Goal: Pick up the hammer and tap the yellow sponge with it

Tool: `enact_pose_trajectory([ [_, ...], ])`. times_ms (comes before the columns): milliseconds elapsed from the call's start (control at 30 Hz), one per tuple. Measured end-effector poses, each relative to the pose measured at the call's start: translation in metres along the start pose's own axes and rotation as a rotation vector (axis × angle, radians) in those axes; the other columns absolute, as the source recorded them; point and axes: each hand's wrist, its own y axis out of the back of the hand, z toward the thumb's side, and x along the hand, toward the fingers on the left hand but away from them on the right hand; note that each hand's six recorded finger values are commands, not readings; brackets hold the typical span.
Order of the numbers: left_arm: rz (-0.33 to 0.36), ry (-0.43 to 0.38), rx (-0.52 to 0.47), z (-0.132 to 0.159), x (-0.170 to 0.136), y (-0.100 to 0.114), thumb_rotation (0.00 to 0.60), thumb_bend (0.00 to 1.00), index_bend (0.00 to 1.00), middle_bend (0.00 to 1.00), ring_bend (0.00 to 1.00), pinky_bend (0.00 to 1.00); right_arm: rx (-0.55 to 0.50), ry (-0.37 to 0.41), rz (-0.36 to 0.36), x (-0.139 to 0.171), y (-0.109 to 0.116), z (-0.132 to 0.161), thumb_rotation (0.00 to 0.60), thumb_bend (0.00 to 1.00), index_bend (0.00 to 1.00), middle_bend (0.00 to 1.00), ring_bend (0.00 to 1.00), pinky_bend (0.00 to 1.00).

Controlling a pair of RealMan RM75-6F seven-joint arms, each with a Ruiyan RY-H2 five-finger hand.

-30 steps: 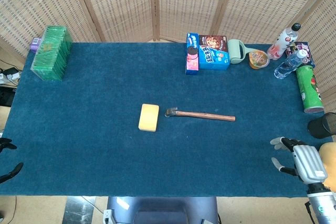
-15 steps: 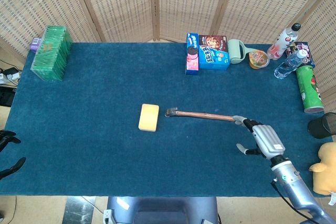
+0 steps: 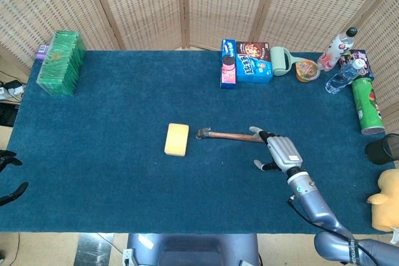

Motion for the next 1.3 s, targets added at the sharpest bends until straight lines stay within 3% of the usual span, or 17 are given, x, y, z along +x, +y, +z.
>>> enact_pose_trajectory([
  [167,-0.004,0.011,-0.001,-0.006,0.002,-0.002,0.6,0.22,0.42,0.33,0.23,0.17,0.022,-0.019,-0.008,-0.02,-0.002,0.007,0.6,0.33,0.17,0.26,0.26,0.25],
  [433,-0.013,0.027,-0.004,-0.015,0.004,-0.005,0.6,0.22,0.42,0.33,0.23,0.17,0.044,-0.039,0.0,-0.036,-0.008,0.013,0.6,0.33,0.27,0.26,0.25,0.24],
  [1300,-0.011,0.085,-0.017,-0.047,0.007,-0.007,0.6,0.22,0.42,0.33,0.23,0.17,0.137,-0.114,0.066,-0.088,-0.033,0.031,0.6,0.33,0.36,0.33,0.31,0.28],
])
